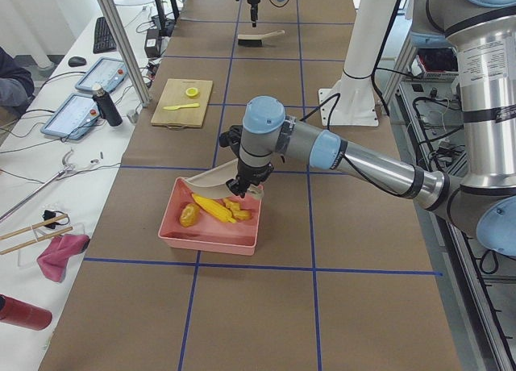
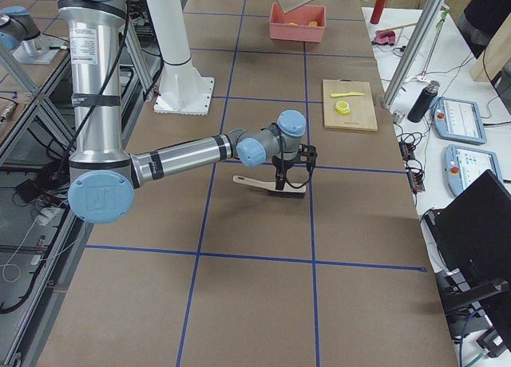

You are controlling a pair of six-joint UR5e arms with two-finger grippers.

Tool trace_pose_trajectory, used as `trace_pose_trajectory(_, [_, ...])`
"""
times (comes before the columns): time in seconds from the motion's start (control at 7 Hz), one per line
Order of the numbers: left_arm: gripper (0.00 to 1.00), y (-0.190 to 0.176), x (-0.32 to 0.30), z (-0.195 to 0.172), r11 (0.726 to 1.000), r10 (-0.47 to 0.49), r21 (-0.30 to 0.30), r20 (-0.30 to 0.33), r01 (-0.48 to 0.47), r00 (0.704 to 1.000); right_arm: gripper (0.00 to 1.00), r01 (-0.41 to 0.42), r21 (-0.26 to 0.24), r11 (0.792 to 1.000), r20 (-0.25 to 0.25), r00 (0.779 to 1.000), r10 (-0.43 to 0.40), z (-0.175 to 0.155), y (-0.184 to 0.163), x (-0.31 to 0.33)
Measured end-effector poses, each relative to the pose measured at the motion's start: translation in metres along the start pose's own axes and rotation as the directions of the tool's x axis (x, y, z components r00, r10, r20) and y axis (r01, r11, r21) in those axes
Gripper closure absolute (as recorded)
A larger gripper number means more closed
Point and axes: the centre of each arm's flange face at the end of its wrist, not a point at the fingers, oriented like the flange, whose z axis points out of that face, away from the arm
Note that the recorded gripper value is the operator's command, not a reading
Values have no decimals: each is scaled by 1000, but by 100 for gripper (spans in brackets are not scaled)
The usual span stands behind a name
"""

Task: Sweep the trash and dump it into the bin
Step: 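Lower the empty dustpan back onto the table with the left gripper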

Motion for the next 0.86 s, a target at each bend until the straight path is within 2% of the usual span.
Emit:
trace_pose_trajectory(0.14, [100,-47,6,19,994,109,23,-21,-108,994,0,-19,75,997,9,1000,18,-37,-11,13])
trace_pose_trajectory(0.29, [100,-96,15,43,976,216,50,-47,-214,975,0,10,127,992,0,1000,-10,-67,-19,33])
trace_pose_trajectory(0.43, [100,-141,34,71,943,327,81,-66,-321,943,0,90,147,985,-32,996,-86,-88,-26,58])
trace_pose_trajectory(0.57, [100,-185,61,106,897,435,120,-70,-425,898,0,150,140,979,-65,988,-142,-104,-26,87])
trace_pose_trajectory(0.71, [100,-225,97,148,848,520,162,-71,-505,851,0,150,121,981,-79,987,-141,-111,-20,112])
trace_pose_trajectory(0.86, [100,-250,135,182,807,578,204,-83,-554,812,0,136,107,985,-82,989,-127,-112,-13,125])
